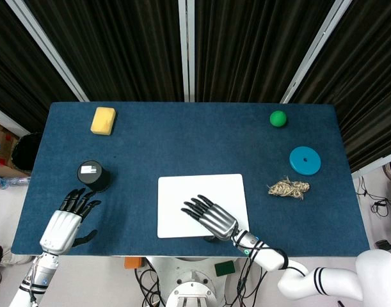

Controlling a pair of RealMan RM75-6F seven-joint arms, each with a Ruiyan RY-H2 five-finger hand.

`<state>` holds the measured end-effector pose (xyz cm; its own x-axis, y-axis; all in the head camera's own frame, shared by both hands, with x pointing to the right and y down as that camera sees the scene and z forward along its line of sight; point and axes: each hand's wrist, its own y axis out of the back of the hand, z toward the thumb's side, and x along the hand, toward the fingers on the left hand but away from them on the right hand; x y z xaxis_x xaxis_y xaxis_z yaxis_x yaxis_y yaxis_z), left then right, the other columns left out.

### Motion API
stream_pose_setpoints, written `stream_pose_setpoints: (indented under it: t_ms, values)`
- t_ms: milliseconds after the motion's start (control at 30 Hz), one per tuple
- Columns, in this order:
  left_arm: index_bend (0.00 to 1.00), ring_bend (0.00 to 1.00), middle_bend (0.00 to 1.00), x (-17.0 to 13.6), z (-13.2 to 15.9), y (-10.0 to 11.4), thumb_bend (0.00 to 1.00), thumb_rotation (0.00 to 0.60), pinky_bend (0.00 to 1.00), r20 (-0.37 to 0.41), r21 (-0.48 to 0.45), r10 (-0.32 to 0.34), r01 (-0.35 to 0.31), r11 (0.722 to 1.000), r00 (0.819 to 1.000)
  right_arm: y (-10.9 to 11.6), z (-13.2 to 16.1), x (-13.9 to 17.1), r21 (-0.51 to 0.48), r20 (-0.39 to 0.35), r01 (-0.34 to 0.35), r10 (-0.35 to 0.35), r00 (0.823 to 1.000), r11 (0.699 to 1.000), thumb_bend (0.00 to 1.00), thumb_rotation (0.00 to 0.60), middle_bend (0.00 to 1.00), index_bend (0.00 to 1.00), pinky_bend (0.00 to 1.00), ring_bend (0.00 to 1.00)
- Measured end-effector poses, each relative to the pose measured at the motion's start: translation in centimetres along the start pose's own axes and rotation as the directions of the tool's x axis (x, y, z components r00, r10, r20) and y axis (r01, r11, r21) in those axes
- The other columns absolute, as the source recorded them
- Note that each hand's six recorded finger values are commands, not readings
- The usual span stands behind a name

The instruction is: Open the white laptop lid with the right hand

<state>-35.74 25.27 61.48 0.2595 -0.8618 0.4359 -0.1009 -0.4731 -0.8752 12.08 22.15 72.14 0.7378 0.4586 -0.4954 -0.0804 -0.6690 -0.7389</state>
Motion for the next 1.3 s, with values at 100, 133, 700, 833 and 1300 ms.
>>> stream_pose_setpoints:
  t_ms: [100,133,700,833,1300]
  values:
    - [0.24,0.03,0.12,-0.1,-0.1,-0.3,0.16,0.6,0.08,-0.004,-0.008,-0.011,0.011,1.0,1.0,0.3,-0.1,-0.1,0.014,0.005,-0.004,0.003,1.0,1.0,0.19,0.6,0.0,0.0,0.0,0.0]
    - [0.24,0.03,0.12,-0.1,-0.2,-0.4,0.16,0.6,0.08,-0.006,-0.01,-0.014,0.014,1.0,1.0,0.4,-0.1,-0.2,0.02,0.008,-0.005,0.005,1.0,1.0,0.19,0.6,0.0,0.0,0.0,0.0]
    - [0.22,0.03,0.12,-1.0,0.2,-4.8,0.16,0.6,0.08,0.022,-0.102,-0.135,0.136,0.985,0.991,2.4,0.2,-1.6,0.166,0.023,0.08,-0.085,0.996,0.983,0.46,0.6,0.0,0.0,0.0,0.0]
    - [0.22,0.03,0.12,-0.8,2.0,-6.6,0.15,0.6,0.08,0.095,-0.121,-0.171,0.182,0.976,0.981,3.2,0.4,-2.0,0.19,0.032,0.092,-0.1,0.994,0.977,0.4,0.6,0.0,0.0,0.0,0.0]
    - [0.21,0.03,0.12,1.8,5.8,-9.5,0.16,0.6,0.07,0.253,-0.11,-0.214,0.248,0.962,0.943,4.7,1.1,-3.0,0.235,0.052,0.115,-0.131,0.99,0.965,0.4,0.6,0.0,0.0,0.0,0.0]
